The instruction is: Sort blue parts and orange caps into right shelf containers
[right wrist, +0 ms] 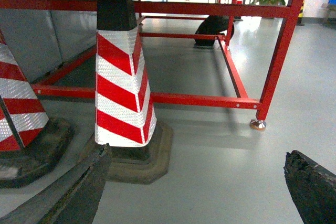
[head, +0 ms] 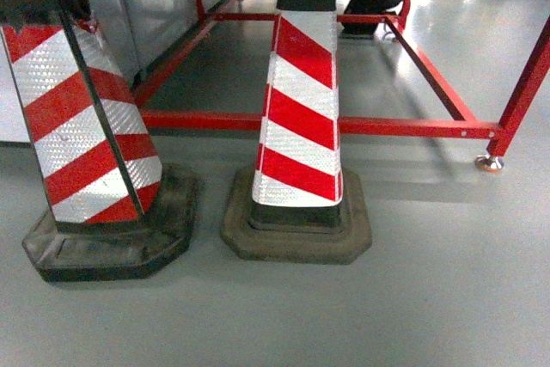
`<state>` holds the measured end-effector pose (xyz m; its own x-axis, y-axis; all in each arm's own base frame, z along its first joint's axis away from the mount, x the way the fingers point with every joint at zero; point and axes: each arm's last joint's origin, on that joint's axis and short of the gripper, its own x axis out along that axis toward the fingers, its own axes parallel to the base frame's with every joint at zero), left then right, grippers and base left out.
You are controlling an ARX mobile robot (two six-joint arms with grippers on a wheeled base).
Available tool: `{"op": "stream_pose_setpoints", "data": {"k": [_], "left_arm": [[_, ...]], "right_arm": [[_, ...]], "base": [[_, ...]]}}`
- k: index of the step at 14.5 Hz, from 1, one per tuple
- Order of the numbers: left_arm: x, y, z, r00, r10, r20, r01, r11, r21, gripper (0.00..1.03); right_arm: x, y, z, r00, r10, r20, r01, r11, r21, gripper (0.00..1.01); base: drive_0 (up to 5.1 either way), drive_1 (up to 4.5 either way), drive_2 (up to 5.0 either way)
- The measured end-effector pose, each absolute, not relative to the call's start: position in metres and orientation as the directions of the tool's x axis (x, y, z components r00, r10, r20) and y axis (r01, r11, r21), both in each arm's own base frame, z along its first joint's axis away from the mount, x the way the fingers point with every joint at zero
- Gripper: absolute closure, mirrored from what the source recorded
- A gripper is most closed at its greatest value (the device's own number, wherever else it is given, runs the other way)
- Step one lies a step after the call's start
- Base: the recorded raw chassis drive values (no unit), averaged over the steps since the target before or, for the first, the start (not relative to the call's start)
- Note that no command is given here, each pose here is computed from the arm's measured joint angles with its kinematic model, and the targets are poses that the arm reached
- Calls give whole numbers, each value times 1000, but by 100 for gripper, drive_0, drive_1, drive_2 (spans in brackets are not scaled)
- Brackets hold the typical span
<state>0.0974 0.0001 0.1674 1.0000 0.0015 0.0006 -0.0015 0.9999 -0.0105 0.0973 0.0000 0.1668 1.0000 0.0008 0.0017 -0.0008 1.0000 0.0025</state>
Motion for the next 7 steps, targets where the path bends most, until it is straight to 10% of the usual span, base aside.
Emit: {"op": "stream_pose_setpoints", "data": {"k": [7], "left_arm": [[97,0,167,1000,2,1,-2,1000,-10,5]], "right_arm": [[97,0,167,1000,1,2,-1,1000,2,3]], "base": [[0,0,0]]}}
